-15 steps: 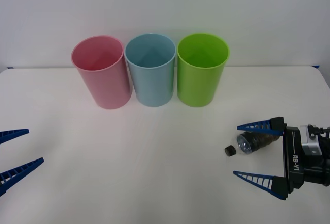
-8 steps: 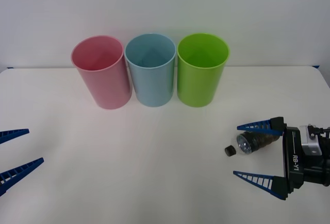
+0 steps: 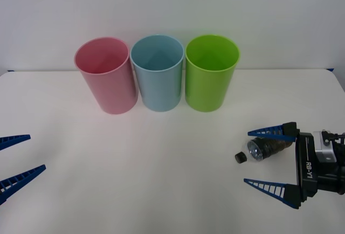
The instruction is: Put cans in the blue bin and PET bottles in the pink bin and trash in the green bin.
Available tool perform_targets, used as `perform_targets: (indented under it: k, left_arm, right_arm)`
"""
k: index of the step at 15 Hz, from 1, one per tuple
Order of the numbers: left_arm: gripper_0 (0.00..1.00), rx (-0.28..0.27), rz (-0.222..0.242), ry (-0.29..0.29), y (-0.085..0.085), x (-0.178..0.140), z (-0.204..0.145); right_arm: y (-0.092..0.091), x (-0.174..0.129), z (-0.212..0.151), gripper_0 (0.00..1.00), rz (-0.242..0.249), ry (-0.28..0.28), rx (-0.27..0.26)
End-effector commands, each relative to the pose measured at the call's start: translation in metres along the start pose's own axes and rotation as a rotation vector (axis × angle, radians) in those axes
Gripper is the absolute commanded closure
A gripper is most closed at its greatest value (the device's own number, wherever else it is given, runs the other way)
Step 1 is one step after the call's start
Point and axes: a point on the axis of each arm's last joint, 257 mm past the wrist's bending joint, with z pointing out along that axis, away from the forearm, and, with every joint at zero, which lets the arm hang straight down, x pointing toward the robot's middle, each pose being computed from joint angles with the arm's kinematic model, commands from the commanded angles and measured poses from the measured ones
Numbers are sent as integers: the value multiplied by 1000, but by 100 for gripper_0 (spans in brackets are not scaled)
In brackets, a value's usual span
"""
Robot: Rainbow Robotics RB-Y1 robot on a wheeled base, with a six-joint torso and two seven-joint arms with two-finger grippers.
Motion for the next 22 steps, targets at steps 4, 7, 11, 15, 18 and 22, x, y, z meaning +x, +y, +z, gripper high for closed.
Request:
perform_targets:
  k: [4, 7, 11, 15, 18, 22]
  left_arm:
    - [0, 0, 0, 0, 0, 0, 0]
    - [0, 0, 0, 0, 0, 0, 0]
    - [0, 0, 0, 0, 0, 0, 0]
    - [0, 0, 0, 0, 0, 0, 0]
    - [0, 0, 0, 0, 0, 0, 0]
    - [0, 0, 0, 0, 0, 0, 0]
  right_arm:
    - [0, 0, 0, 0, 0, 0, 0]
    - [0, 0, 0, 0, 0, 0, 0]
    - [0, 0, 0, 0, 0, 0, 0]
    - [0, 0, 0, 0, 0, 0, 0]
    - [-5, -18, -2, 0, -45, -19, 6]
    - [-23, -30, -15, 0, -146, 32, 8]
